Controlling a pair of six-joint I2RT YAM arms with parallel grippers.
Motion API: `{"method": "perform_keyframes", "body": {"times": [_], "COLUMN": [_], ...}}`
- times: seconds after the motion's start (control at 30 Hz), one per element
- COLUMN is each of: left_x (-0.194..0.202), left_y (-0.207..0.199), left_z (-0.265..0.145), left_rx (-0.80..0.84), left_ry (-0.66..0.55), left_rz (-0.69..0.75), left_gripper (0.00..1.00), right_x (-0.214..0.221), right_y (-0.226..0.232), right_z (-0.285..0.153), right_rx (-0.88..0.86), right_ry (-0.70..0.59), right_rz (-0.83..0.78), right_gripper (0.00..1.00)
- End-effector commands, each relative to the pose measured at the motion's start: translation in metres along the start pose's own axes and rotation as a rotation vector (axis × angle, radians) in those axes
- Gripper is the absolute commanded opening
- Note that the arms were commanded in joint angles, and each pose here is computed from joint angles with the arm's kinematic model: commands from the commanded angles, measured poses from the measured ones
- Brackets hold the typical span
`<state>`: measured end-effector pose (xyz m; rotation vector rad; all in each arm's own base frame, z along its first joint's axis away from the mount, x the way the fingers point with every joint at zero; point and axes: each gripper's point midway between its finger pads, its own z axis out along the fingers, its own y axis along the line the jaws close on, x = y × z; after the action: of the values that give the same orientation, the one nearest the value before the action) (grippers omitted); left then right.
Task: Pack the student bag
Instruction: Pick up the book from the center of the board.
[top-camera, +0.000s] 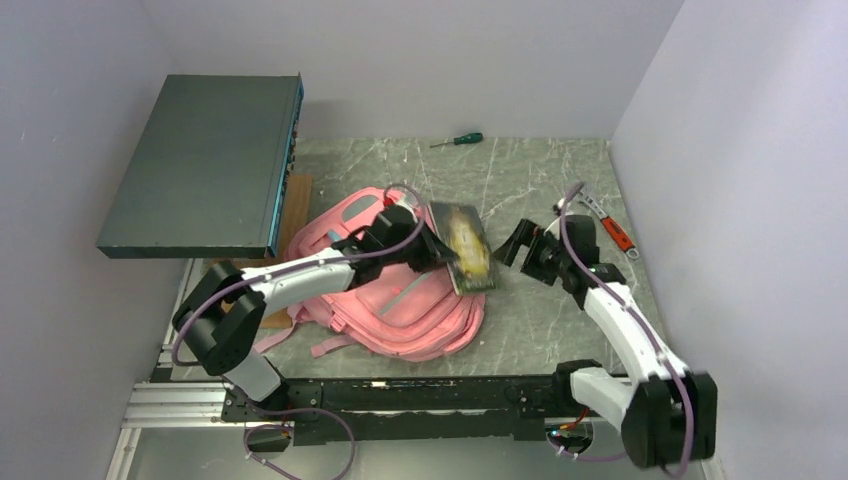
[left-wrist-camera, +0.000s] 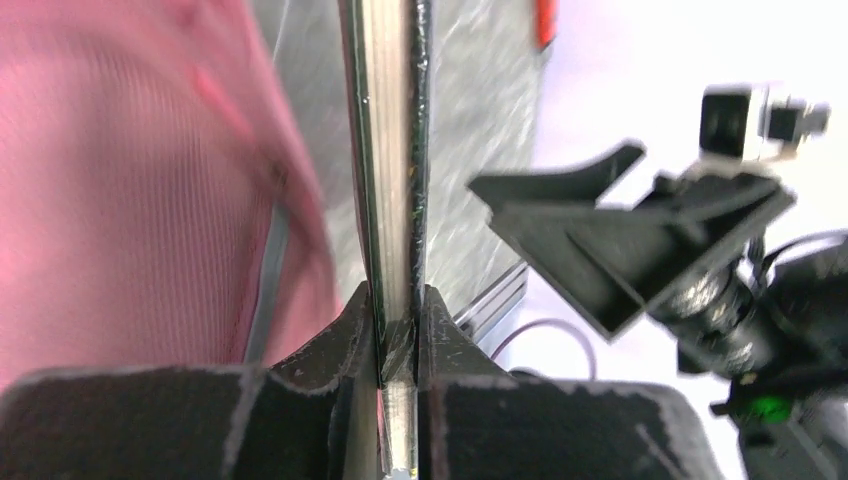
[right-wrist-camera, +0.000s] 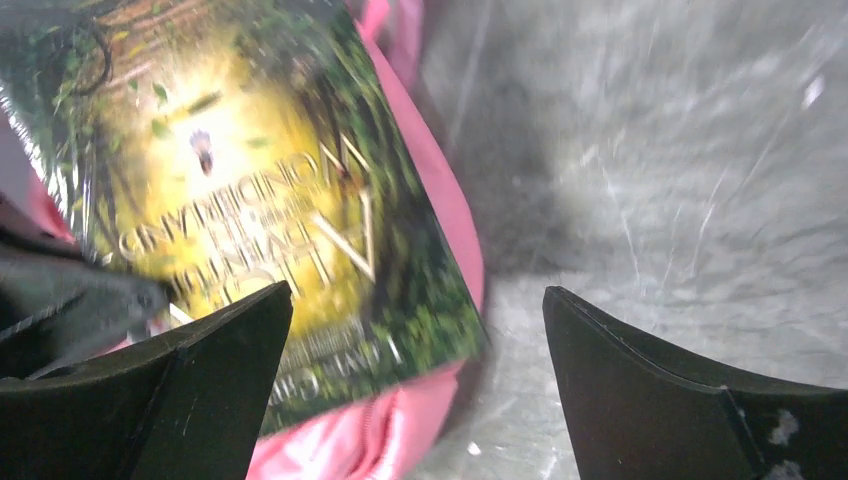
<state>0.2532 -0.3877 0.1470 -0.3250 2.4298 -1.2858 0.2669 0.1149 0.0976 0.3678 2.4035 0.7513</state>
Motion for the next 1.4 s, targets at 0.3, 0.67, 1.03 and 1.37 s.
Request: {"method": "perform_keyframes", "body": {"times": [0.3,0.67,1.03,1.37], "left_x": [-0.122,-0.127,-0.126,-0.096], "left_y": [-0.198,-0.212,-0.21,-0.207], "left_z": [-0.151,-0.17,-0.166,-0.157], "left_rx": [0.816,0.931,0.947,0.926], "left_ry": [-0.366,-0.364,-0.349,-0.258], "left_rz": [0.012,-0.049,-0.058,-0.003], "left_gripper": [0.0,0.0,0.0,0.0], "right_x": [-0.073,-0.079,-0.089,-0.107], "right_y": [0.152,0.203,0.226,0.243], "right_z": [-0.099,-0.133,-0.157,-0.138], "right_rx": [-0.754,-0.957,-1.0,-0.992], "right_ry": [-0.29,-0.307,-0.395,-0.346], "right_rz": [0.258,0.188,0.125,0.167], "right_gripper": [1.0,0.97,0.85,0.18]}}
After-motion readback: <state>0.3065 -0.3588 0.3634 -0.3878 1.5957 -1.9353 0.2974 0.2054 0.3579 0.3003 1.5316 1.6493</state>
